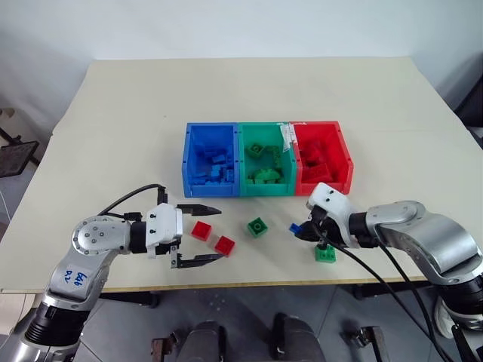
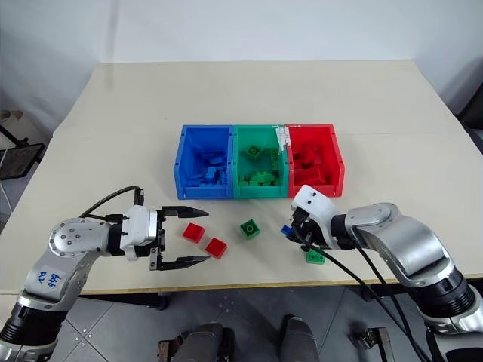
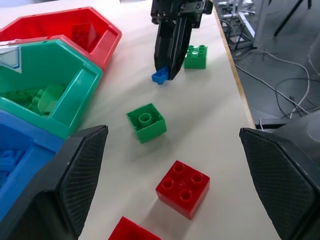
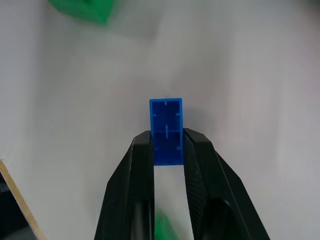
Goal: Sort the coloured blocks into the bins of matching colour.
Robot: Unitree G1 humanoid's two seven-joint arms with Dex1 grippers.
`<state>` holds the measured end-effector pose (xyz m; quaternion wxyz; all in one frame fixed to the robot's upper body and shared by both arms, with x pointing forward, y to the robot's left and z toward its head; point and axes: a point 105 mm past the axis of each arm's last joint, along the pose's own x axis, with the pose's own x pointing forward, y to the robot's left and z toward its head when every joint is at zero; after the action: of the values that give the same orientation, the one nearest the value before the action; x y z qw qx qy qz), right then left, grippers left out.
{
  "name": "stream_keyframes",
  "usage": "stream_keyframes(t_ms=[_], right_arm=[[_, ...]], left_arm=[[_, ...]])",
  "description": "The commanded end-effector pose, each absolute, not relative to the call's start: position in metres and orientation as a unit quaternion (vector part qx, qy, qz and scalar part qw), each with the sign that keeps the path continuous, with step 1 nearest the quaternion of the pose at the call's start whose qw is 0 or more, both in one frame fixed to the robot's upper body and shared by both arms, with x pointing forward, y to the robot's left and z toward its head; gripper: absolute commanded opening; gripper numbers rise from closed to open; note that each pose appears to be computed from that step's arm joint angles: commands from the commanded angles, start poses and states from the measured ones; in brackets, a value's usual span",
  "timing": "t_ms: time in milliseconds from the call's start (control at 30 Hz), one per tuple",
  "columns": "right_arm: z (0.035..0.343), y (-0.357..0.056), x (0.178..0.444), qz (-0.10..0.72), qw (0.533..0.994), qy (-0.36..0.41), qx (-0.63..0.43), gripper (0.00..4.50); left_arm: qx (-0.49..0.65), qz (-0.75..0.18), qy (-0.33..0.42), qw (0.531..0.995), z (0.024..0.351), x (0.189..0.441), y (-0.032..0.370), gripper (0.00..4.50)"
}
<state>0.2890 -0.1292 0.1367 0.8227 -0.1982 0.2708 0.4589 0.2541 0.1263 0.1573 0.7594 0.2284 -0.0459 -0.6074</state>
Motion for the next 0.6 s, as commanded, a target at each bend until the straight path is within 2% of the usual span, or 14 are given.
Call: stream_keyframes(t_ms=[33, 167, 267, 433, 533, 600], right_arm=[[0.188, -0.102, 0.304, 0.498, 0.835, 0.150, -0.182, 0.42], [0.245, -0.043, 0.335, 0.512, 0.842, 0.008, -0.169, 0.42], [0.265, -0.017, 0.356, 0.494, 0.851, -0.046, -0.175, 0.42], [0.261, 0.017, 0.388, 0.476, 0.855, -0.065, -0.196, 0.42], [0.255, 0.025, 0.394, 0.479, 0.852, -0.063, -0.202, 0.42], [0.252, 0.027, 0.393, 0.494, 0.847, -0.052, -0.190, 1.16]], left_arm=[[0.207, -0.562, -0.059, 0.799, 0.165, 0.260, 0.143, 4.50], [0.167, -0.462, -0.070, 0.868, 0.169, 0.273, 0.181, 4.50], [0.167, -0.446, -0.050, 0.878, 0.163, 0.269, 0.194, 4.50], [0.185, -0.435, -0.031, 0.881, 0.156, 0.264, 0.203, 4.50], [0.188, -0.435, -0.031, 0.880, 0.155, 0.262, 0.200, 4.50], [0.188, -0.437, -0.031, 0.879, 0.154, 0.261, 0.198, 4.50]])
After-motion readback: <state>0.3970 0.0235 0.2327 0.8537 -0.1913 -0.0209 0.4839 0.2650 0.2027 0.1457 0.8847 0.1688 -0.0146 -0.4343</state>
